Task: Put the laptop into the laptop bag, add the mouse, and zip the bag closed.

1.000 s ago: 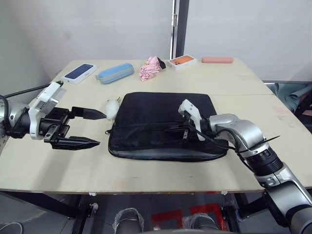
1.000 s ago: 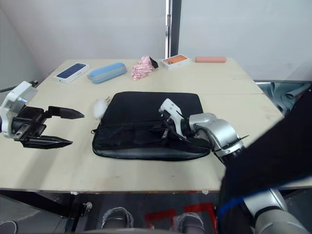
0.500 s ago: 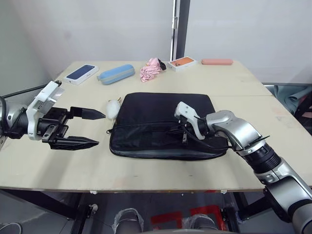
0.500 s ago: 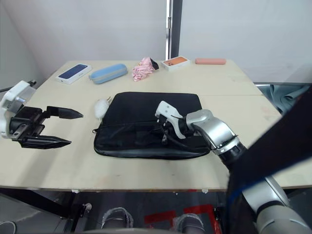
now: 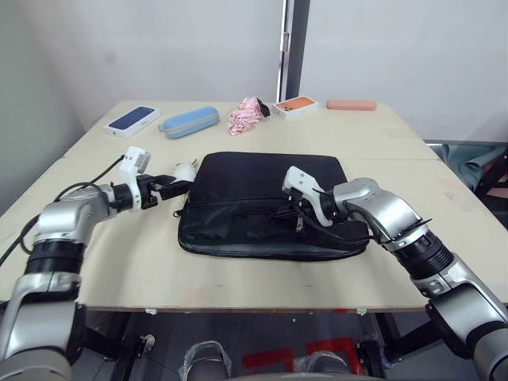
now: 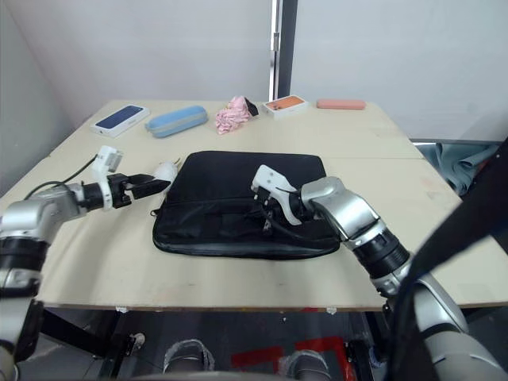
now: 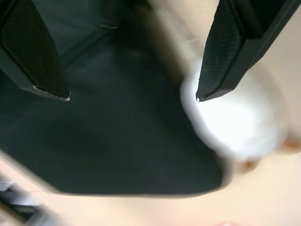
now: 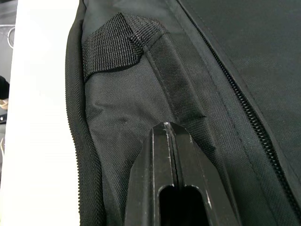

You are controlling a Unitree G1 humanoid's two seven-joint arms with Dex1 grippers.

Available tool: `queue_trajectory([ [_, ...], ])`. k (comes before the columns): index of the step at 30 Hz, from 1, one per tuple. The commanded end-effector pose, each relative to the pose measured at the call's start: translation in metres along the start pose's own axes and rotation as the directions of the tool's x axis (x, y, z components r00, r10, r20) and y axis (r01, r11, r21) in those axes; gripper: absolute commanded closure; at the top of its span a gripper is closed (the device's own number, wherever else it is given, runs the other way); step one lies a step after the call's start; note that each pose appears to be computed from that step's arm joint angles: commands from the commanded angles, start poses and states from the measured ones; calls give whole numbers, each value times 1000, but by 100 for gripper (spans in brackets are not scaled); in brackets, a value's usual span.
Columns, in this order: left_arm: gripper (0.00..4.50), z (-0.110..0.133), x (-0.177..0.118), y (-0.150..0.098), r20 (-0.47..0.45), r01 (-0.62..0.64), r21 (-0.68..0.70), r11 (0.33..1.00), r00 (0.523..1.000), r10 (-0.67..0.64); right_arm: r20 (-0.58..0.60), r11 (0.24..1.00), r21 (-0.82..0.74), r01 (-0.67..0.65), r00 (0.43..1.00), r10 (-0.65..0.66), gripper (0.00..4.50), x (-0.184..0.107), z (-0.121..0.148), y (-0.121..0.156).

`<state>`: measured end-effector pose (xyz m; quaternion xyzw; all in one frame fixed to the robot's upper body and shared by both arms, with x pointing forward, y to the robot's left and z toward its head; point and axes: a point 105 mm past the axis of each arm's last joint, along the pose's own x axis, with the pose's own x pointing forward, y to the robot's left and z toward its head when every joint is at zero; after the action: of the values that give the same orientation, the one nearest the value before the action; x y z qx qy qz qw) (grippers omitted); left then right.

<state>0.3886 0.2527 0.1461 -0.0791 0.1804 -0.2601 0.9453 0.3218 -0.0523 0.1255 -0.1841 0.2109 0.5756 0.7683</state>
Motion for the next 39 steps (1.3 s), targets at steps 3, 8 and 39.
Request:
queue_trajectory([
  [3,1,17,20,11,68,-87,-31,996,994,89,-53,998,37,41,998,-39,450,0,-15,-3],
  [8,1,13,32,26,49,-194,-65,979,979,197,-47,998,48,51,998,-49,450,0,-15,-3],
  [39,447,-19,4,19,-34,-70,21,997,997,71,-45,993,82,89,995,-85,450,0,-22,1],
])
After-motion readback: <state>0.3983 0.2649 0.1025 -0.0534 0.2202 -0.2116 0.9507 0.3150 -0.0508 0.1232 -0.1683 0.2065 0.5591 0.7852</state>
